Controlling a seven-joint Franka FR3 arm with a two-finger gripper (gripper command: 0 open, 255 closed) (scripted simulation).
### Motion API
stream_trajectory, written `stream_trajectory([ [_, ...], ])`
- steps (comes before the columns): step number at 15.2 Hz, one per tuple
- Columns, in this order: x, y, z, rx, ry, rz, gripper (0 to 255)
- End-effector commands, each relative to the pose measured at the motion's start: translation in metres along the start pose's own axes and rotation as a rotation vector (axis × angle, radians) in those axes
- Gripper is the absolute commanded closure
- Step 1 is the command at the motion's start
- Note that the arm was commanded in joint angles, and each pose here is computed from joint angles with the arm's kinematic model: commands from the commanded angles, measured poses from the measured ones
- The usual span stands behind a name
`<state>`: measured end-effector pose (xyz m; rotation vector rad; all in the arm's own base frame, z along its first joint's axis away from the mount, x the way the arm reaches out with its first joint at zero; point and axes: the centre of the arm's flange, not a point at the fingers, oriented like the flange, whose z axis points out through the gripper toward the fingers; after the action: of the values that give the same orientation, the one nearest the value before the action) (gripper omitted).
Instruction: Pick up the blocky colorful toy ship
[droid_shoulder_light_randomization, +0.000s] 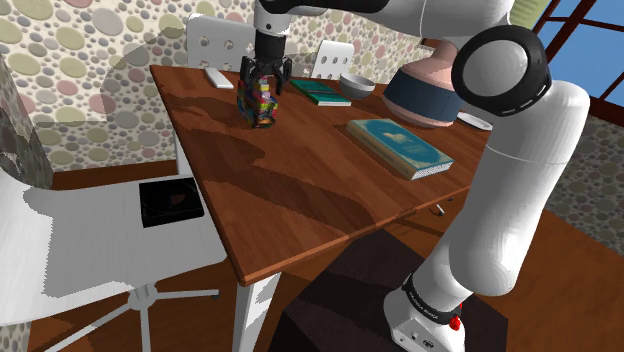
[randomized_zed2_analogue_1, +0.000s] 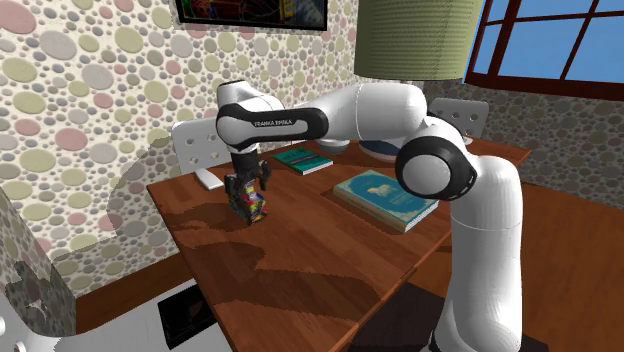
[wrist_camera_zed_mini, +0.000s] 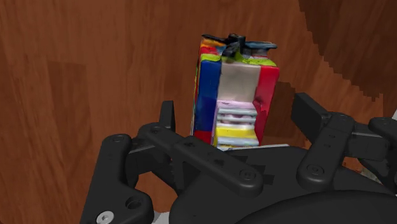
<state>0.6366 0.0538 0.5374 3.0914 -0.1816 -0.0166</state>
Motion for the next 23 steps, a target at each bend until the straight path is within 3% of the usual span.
stream_trajectory([
  [1,0.000,0.000,0.003,0.000,0.000,0.000,255],
  [10,0.000,-0.001,0.002,0.000,0.000,0.000,255],
  [23,-0.001,0.002,-0.067,0.000,0.000,0.000,255],
])
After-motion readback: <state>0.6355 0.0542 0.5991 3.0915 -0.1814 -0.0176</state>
